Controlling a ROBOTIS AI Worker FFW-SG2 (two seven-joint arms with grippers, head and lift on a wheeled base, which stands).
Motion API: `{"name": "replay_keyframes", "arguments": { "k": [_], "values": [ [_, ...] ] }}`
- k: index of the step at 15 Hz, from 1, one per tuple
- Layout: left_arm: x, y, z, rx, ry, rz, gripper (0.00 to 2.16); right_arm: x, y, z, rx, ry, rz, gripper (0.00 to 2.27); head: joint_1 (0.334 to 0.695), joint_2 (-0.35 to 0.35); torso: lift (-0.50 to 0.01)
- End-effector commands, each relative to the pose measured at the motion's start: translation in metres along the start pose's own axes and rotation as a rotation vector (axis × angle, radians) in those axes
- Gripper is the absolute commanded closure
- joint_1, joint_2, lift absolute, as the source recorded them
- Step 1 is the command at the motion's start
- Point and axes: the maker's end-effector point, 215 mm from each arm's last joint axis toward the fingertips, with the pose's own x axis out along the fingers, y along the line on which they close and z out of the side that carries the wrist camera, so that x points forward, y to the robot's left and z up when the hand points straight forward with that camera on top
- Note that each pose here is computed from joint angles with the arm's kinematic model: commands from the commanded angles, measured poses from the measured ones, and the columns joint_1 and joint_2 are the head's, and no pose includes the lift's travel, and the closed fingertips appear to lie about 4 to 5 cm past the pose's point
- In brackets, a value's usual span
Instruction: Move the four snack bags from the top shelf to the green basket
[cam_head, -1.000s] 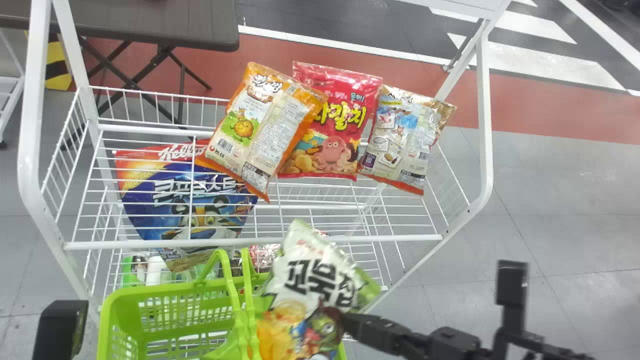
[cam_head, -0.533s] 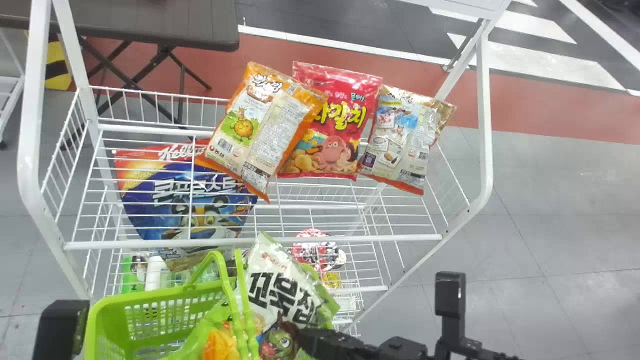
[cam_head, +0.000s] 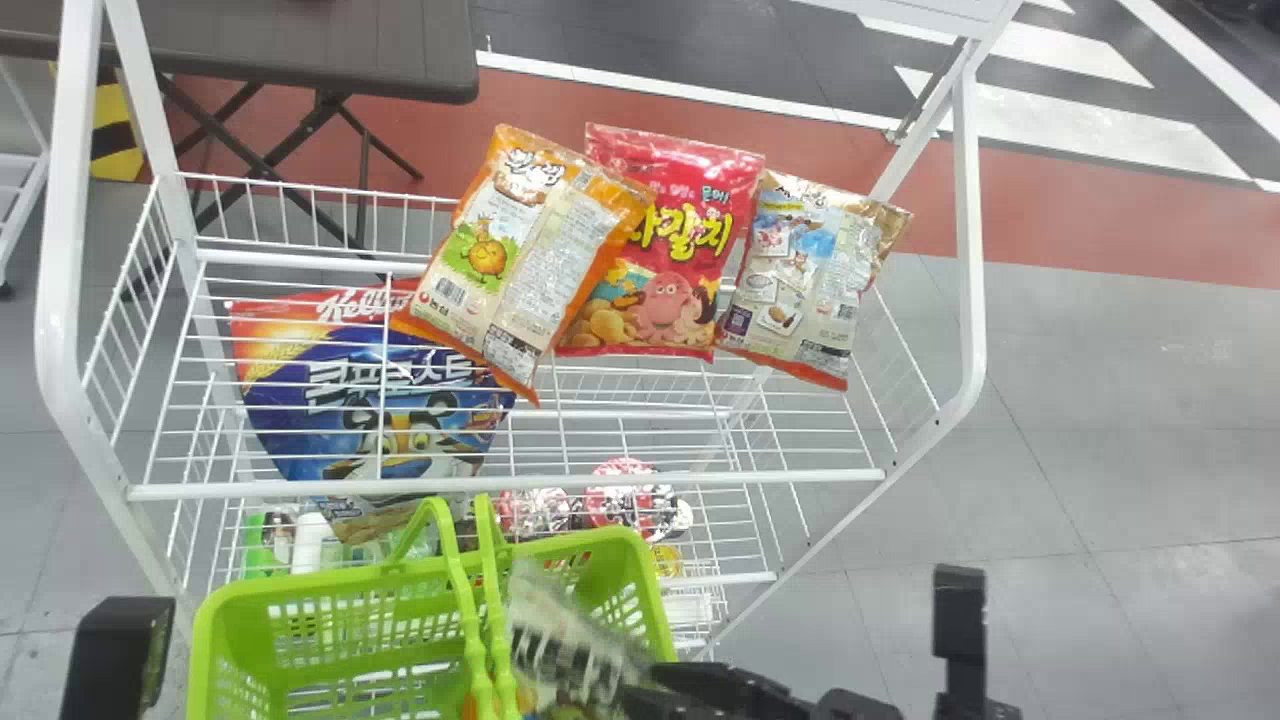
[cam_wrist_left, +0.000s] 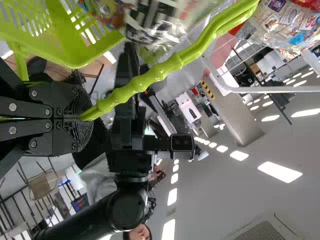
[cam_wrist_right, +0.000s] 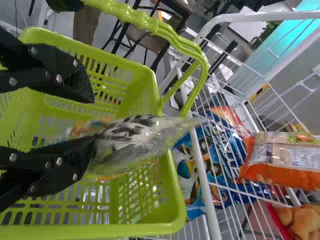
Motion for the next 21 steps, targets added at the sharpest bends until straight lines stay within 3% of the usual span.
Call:
{"name": "replay_keyframes", "arguments": {
  "k": [1,4,7,10,15,21],
  "values": [
    [0.0,0.001,0.001,0.0,0.0,0.001,2.08,-0.018,-0.007,0.016,-0.002,-0.04,-0.011,0.04,0.695,-0.35,0.0],
    [0.006,0.0,0.0,0.004,0.009,0.003,2.08,-0.015,-0.01,0.065,-0.09,-0.15,-0.036,0.04,0.695,-0.35,0.0],
    [0.011,0.002,-0.002,0.003,0.021,0.004,2.08,0.03,-0.003,0.146,-0.357,-0.38,-0.095,0.05,0.695,-0.35,0.0],
    [0.011,0.006,-0.002,-0.002,0.025,0.008,2.08,0.089,0.011,0.196,-0.487,-0.506,-0.144,0.07,0.695,-0.35,0.0],
    [0.006,0.012,0.003,-0.011,0.016,0.004,2.08,0.143,-0.032,0.236,-0.419,-0.576,-0.263,0.14,0.695,-0.328,0.0],
    [0.003,0.012,0.007,-0.014,0.019,-0.009,2.08,0.186,-0.048,0.253,-0.381,-0.536,-0.262,0.19,0.695,-0.272,0.0]
  ]
}}
